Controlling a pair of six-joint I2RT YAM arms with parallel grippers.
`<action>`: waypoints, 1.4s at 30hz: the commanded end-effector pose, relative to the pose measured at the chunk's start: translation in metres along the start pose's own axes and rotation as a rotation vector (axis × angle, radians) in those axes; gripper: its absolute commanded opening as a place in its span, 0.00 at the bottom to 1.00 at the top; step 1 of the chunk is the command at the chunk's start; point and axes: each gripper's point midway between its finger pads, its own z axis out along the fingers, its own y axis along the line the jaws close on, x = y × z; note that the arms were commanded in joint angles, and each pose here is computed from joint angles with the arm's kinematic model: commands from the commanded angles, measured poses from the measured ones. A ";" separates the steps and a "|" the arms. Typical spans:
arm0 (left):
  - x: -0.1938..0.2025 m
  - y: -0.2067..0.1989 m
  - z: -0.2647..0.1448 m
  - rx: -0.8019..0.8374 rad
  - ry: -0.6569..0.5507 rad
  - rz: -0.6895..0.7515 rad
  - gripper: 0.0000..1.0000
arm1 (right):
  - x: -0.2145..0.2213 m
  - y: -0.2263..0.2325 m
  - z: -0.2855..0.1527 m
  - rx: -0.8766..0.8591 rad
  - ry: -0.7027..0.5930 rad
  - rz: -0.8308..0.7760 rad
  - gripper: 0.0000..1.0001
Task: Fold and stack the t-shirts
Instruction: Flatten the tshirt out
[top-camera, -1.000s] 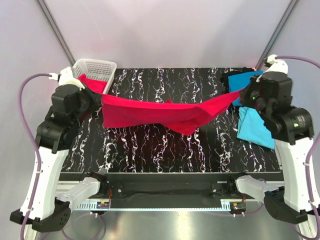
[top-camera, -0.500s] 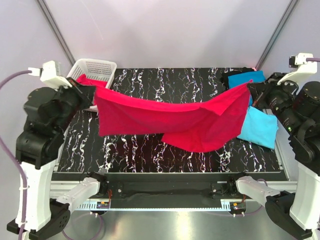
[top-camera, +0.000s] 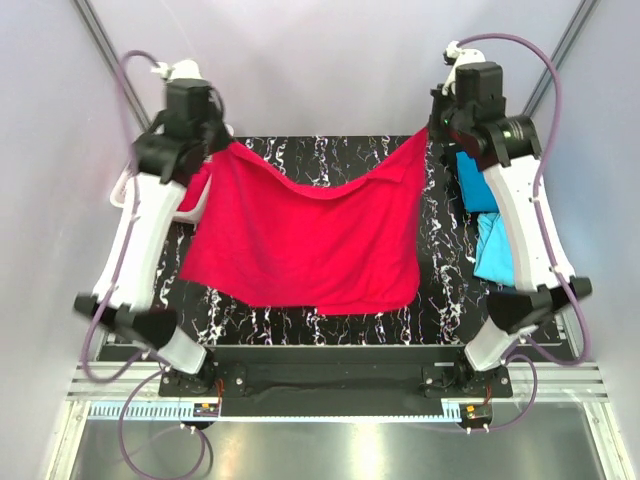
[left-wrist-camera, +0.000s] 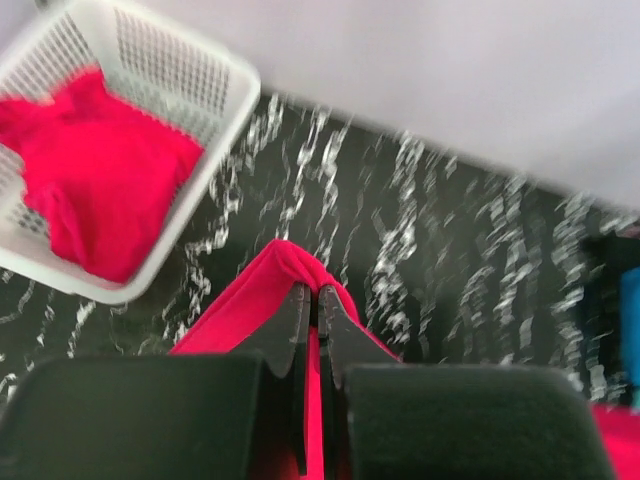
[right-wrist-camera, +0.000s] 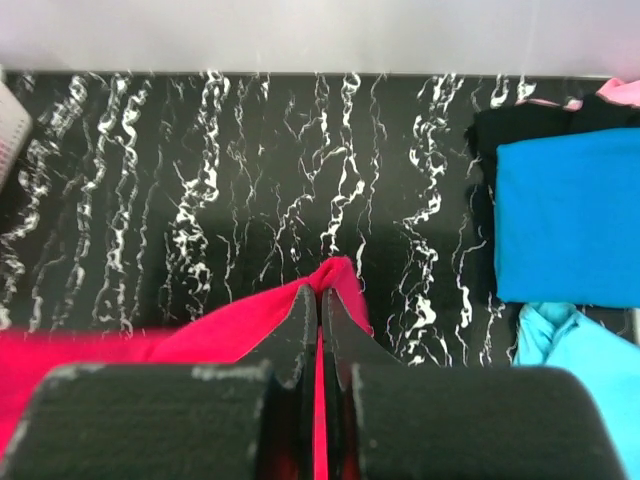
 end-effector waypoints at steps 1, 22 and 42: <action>0.000 -0.010 0.012 0.015 0.026 0.001 0.00 | -0.062 0.003 -0.035 -0.029 -0.183 0.006 0.00; -0.014 0.014 -0.192 0.372 -0.183 0.014 0.00 | -0.066 -0.028 -0.278 -0.109 -0.545 0.028 0.00; 0.135 0.029 0.063 -0.145 0.232 -0.141 0.00 | 0.057 0.011 0.053 -0.076 -0.061 0.048 0.00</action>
